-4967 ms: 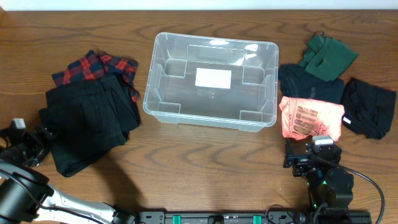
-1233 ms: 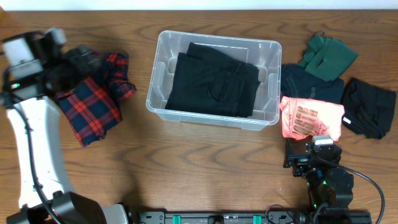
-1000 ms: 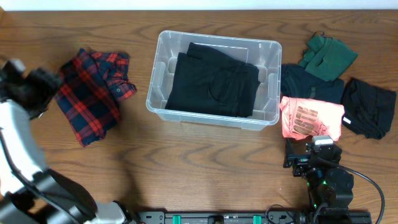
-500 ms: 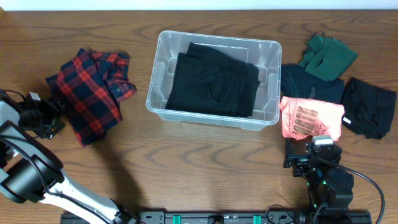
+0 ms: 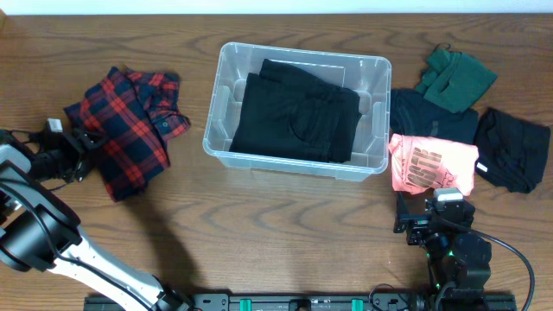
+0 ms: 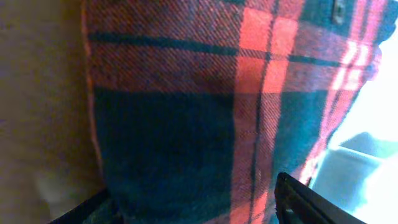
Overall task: Pack container
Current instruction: 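Grasp the red-black plaid shirt with the left gripper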
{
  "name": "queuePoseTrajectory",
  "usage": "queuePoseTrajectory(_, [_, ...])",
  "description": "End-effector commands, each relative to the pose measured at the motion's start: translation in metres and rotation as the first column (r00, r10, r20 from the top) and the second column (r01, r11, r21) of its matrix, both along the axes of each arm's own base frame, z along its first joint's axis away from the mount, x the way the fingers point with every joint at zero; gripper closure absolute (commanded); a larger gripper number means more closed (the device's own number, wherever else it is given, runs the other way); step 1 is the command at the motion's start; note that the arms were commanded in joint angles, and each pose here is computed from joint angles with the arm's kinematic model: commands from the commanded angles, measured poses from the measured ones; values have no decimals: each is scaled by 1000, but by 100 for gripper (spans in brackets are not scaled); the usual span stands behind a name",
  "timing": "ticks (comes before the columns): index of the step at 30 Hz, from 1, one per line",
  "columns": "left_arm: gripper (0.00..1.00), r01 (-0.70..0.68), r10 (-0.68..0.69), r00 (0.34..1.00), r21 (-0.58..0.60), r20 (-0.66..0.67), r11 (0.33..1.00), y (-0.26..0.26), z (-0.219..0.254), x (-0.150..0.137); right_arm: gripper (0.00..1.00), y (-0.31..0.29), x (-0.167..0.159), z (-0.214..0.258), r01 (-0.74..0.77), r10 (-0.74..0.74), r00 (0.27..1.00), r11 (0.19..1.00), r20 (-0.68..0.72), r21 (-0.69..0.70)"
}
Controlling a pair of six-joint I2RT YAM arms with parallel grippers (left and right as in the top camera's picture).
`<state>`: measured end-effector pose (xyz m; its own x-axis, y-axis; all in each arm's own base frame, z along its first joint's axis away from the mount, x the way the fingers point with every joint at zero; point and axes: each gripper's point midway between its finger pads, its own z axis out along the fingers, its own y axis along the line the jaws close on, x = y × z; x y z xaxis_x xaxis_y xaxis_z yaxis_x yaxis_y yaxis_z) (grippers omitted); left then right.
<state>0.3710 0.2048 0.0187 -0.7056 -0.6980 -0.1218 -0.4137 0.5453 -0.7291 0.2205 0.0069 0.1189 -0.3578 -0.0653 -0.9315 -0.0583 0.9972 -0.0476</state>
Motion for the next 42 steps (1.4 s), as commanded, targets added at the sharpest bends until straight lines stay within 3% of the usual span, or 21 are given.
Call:
queuePoseTrajectory(1, [32, 51, -54, 997, -59, -47, 997, -22, -35, -3, 1, -1, 0, 0, 4, -4, 1000, 1000, 3, 0])
queuePoseTrajectory(3, [42, 58, -61, 997, -66, -53, 996, -25, -38, -2, 1, -1, 0, 0, 4, -4, 1000, 1000, 3, 0])
queuePoseTrajectory(6, [73, 60, -65, 996, -71, -56, 996, -27, -38, -2, 1, -1, 0, 0, 4, -4, 1000, 1000, 3, 0])
queuePoseTrajectory(8, [78, 59, -64, 996, -78, -64, 995, -28, -38, -4, 1, -1, 0, 0, 4, -4, 1000, 1000, 3, 0])
queuePoseTrajectory(11, [76, 62, -69, 995, -92, -78, 994, -31, -38, -8, 1, -1, 0, 0, 4, -4, 1000, 1000, 3, 0])
queuePoseTrajectory(13, [52, 59, -70, 990, -96, -118, 994, -33, -41, -14, 1, -1, 0, 0, 4, -4, 1000, 1000, 3, 0])
queuePoseTrajectory(14, [49, 59, -72, 985, -86, -160, 995, -32, -45, -21, 1, -1, 0, 0, 4, -4, 1000, 1000, 3, 0])
queuePoseTrajectory(17, [27, 24, -25, 922, -7, -387, 1000, -23, -66, -53, 1, -1, 0, 0, 4, -4, 1000, 1000, 3, 0])
queuePoseTrajectory(21, [24, 36, -6, 885, 56, -466, 998, -14, -75, -67, 1, -1, 0, 0, 4, -4, 1000, 1000, 3, 0])
queuePoseTrajectory(26, [22, 8, 4, 934, 33, -357, 999, -17, -69, -40, 1, -1, 0, 0, 4, -4, 1000, 1000, 3, 0])
queuePoseTrajectory(36, [22, 125, -110, 970, 59, -216, 990, -56, -68, 14, 1, -1, 0, 0, 4, -4, 1000, 1000, 3, 0])
queuePoseTrajectory(40, [30, 147, -136, 968, 42, -211, 988, -73, -76, 23, 1, -1, 0, 0, 4, -4, 1000, 1000, 3, 0])
queuePoseTrajectory(42, [40, 145, -134, 966, 33, -220, 989, -77, -82, 25, 1, -1, 0, 0, 4, -4, 1000, 1000, 3, 0])
